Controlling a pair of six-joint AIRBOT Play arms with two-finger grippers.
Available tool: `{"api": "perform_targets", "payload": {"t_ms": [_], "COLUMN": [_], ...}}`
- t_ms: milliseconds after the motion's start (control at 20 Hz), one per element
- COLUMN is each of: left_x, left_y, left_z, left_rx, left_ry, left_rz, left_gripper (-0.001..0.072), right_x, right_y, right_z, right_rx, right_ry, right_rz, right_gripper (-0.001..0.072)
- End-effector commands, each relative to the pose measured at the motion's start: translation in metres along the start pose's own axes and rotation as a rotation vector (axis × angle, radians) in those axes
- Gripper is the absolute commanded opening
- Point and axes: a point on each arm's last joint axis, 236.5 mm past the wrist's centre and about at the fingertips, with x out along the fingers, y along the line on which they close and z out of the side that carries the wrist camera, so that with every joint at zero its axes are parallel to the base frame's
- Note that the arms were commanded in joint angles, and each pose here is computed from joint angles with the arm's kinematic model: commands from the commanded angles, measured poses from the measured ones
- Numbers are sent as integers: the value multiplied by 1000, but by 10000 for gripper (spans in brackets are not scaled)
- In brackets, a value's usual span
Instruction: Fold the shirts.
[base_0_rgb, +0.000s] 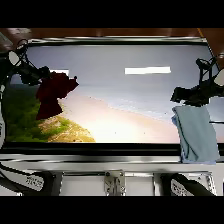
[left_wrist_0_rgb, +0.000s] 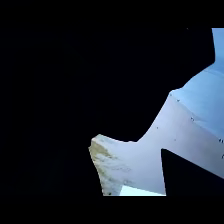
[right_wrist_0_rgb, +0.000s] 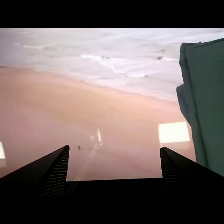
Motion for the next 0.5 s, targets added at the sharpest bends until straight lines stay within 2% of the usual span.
{"api": "perform_targets", "payload": {"t_ms": [0,300,350,400,450], "left_x": [62,139,143,141,136], "left_y": [29,23,22,20,14], "left_z": [8,-23,-26,-28,-29], "left_rx": [-66,-27,-26,-26,-18], "left_ry": [41,129,140,147,156], "left_rz": [12,-6,-7,-9,-28], "left_gripper": [672,673,644,361,33], "right_x": [0,0,0,0,0], "right_y": [3,4,4,4,4], "right_z": [5,8,9,10,11], "right_rx": [4,5,5,5,4], "right_ry": [-20,-35,-39,-43,-47], "right_rz": [13,18,18,17,16], "right_gripper": [689,689,689,689,689]}}
